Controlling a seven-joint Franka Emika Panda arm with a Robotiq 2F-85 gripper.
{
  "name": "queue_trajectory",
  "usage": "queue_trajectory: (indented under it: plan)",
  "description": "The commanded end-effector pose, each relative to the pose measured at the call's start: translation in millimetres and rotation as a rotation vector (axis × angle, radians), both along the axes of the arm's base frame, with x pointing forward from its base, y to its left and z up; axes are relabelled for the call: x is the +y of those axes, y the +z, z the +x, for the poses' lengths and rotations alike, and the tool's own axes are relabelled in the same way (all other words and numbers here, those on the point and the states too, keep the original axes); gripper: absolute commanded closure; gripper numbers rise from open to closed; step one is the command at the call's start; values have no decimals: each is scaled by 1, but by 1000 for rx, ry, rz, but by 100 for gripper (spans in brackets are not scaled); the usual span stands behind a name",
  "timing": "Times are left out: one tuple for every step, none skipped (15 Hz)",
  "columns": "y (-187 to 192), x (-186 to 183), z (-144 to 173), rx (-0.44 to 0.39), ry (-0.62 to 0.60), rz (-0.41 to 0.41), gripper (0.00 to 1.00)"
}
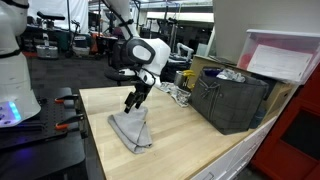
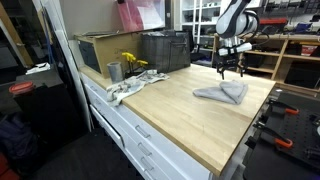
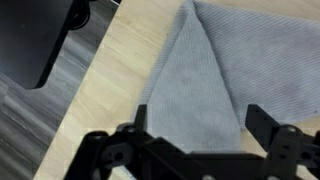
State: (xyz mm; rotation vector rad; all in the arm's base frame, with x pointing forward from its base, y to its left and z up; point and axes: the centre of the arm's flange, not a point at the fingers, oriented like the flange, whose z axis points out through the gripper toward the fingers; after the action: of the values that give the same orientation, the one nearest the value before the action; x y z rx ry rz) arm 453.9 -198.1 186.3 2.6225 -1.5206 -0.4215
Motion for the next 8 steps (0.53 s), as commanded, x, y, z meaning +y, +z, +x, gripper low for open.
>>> queue_trajectory:
  plan:
    - [-7, 18, 26, -22, 53, 30, 0]
    - [-12, 26, 34, -22, 67, 32, 0]
    - [-16, 32, 40, -23, 81, 33, 0]
    - [-21, 37, 48, -23, 96, 33, 0]
    - [-25, 41, 54, -24, 108, 33, 0]
    - [-30, 44, 61, -25, 118, 34, 0]
    - [-35, 47, 67, -26, 125, 35, 0]
    - [-40, 49, 73, -28, 131, 39, 0]
